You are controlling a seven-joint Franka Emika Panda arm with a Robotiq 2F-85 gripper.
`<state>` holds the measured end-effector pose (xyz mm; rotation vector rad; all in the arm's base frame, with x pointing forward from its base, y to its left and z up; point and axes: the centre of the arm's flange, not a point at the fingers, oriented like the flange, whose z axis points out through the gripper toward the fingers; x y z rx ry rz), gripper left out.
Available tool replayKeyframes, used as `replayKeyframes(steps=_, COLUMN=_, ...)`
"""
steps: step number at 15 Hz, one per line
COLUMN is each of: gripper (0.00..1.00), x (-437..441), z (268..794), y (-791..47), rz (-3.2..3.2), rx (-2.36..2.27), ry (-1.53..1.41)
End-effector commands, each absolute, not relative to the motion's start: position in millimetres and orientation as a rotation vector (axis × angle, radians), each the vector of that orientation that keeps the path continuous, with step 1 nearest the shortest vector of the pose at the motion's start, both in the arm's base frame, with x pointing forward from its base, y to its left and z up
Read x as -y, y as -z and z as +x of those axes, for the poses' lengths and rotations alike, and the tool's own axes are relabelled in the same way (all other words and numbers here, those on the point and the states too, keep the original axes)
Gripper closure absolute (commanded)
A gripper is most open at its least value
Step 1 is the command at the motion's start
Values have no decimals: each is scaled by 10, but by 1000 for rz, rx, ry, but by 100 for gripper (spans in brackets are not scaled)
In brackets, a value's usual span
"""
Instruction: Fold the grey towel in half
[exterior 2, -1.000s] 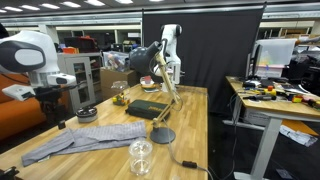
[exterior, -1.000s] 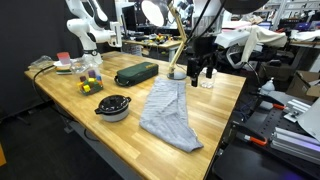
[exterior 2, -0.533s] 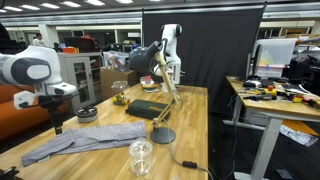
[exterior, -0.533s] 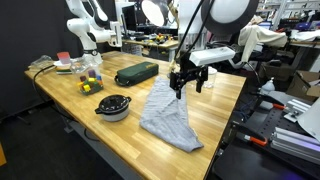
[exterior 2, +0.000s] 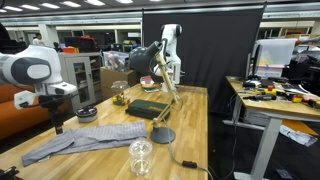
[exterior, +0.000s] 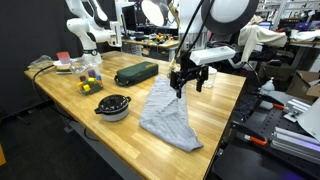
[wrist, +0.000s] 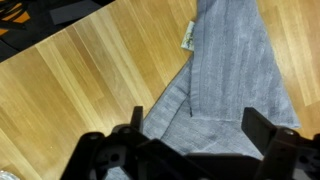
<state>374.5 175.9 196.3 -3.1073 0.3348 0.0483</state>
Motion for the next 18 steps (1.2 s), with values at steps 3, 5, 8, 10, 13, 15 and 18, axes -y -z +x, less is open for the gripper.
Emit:
replayKeyframes(steps=3, gripper=0, x=-1884, z=3918, y=-1824, rz=-3089, rx=-332, ry=-67)
replayKeyframes(steps=5, gripper=0, x=-1947, z=4023, y=-1754, rz=-3092, rx=-328, ry=-76)
replayKeyframes(steps=8, gripper=0, x=-2004, z=4135, y=-1623, rz=-3096, rx=-330, ry=-100)
replayKeyframes(steps=10, gripper=0, x=-2027, z=4146, y=-1502, rz=-3100, rx=-338, ry=-126)
replayKeyframes(steps=13, gripper=0, x=-2067, z=4138, y=-1326, rz=-3109, rx=-322, ry=-155)
replayKeyframes(steps=15, gripper=0, x=-2108, z=4166, y=-1242, rz=-3123, rx=-302, ry=-160)
replayKeyframes(steps=18, gripper=0, x=-2138, z=4253, y=-1159, rz=-3136, rx=-296, ry=-161)
